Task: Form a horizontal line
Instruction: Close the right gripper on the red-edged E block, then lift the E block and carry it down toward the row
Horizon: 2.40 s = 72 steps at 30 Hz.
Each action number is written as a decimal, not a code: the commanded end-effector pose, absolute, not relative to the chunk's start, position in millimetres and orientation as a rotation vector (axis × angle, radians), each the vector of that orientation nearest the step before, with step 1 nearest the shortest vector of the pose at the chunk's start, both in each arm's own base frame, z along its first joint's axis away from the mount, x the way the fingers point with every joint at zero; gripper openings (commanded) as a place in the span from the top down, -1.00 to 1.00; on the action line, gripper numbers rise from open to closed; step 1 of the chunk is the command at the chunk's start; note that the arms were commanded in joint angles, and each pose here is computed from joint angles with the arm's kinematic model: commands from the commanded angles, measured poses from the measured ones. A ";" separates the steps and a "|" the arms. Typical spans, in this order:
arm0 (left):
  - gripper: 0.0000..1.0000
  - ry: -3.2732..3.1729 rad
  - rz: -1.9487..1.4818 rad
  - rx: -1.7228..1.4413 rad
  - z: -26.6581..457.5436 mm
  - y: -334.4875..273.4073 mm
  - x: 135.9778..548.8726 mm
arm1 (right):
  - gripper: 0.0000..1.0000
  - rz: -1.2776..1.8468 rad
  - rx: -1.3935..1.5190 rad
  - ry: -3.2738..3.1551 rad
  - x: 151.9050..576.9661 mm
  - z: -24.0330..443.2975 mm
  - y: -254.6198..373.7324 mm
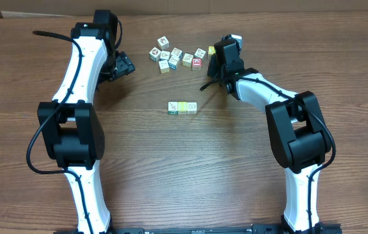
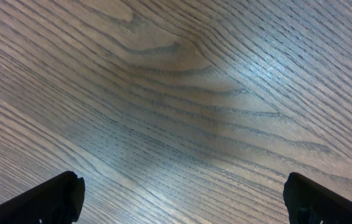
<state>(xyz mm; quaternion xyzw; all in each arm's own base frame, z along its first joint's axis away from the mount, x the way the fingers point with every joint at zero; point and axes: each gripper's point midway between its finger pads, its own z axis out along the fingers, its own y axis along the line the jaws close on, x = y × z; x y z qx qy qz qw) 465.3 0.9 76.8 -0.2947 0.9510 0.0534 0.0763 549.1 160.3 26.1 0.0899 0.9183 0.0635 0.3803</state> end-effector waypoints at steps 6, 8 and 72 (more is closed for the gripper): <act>-1.00 2.846 0.162 -0.866 77.4 0.0 469.7 | 0.14 0.162 0.221 2.342 548.9 26.5 162.7; -1.00 2.846 0.162 -0.866 77.4 0.0 469.7 | 0.15 0.161 0.221 2.345 548.7 25.3 162.6; -1.00 2.846 0.162 -0.866 77.4 0.1 469.7 | 0.44 0.414 0.117 2.708 419.6 107.7 173.7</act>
